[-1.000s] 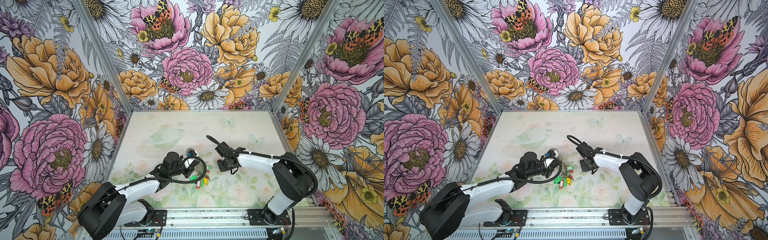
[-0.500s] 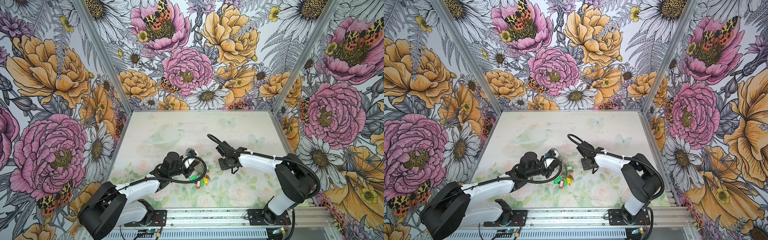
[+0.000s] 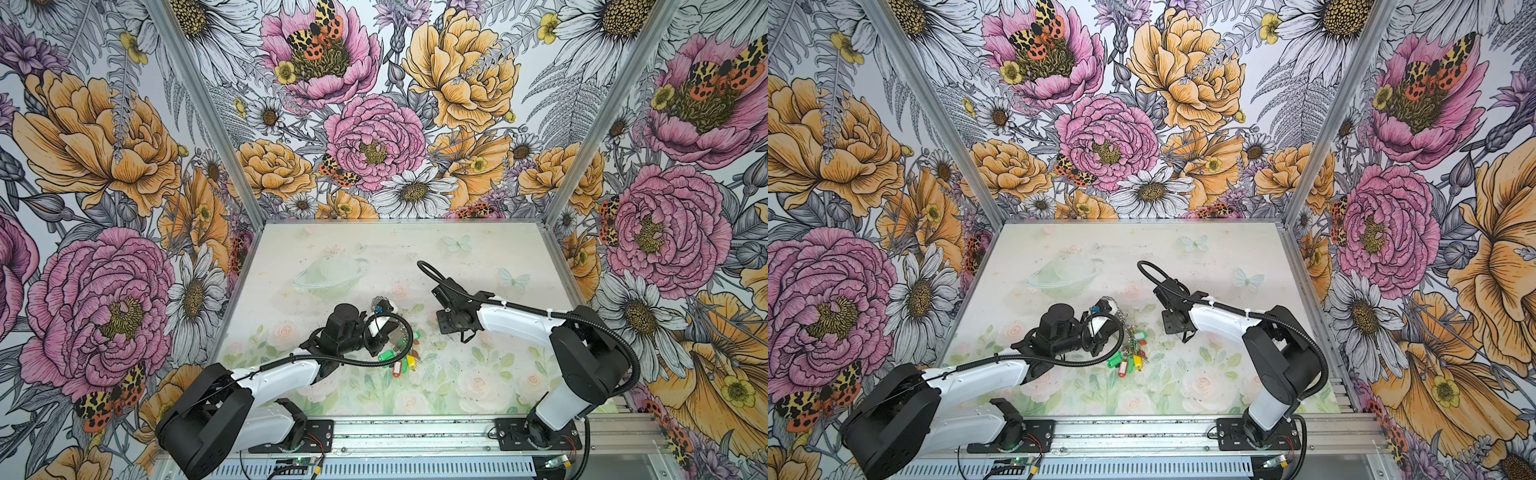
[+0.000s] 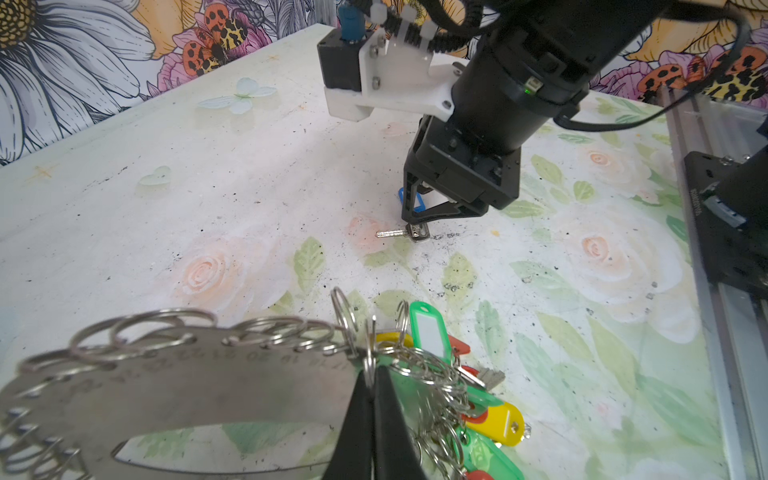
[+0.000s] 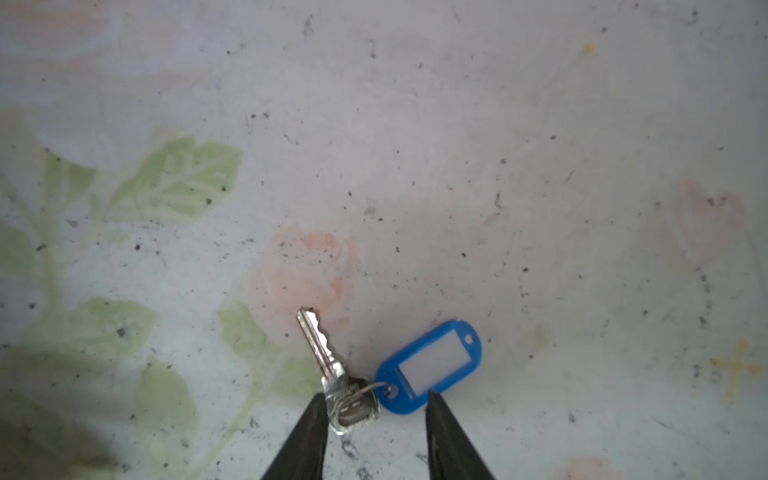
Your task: Put the keys on the keyring
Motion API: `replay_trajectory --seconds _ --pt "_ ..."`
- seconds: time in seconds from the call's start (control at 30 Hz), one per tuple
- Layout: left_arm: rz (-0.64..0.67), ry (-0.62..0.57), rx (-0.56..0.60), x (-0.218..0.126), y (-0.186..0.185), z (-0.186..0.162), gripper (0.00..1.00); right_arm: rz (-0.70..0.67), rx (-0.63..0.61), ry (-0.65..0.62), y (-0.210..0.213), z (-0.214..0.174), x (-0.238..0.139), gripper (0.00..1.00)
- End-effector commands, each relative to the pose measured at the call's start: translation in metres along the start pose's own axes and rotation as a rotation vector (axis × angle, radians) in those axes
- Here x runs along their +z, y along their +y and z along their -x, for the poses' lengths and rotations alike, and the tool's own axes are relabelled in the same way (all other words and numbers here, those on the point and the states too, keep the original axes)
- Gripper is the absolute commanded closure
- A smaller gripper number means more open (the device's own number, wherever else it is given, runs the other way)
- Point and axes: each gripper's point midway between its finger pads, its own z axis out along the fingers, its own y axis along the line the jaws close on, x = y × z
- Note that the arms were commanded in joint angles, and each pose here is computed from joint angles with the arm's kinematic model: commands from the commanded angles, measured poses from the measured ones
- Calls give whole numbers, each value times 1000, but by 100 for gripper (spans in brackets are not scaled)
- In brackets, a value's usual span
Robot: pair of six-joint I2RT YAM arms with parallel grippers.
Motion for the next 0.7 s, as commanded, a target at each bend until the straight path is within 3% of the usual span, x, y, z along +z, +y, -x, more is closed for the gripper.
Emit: replay_trajectory --seconds 0.0,0.23,0.53,0.67 --pt "13 -47 34 2 3 17 100 2 47 -36 4 13 2 57" --pt "13 -46 34 2 3 17 100 -51 28 -10 1 7 16 56" --pt "13 -47 35 2 3 17 100 -96 22 -22 -9 1 8 65" --pt "12 -45 35 2 3 17 100 -94 23 -28 -11 0 3 63"
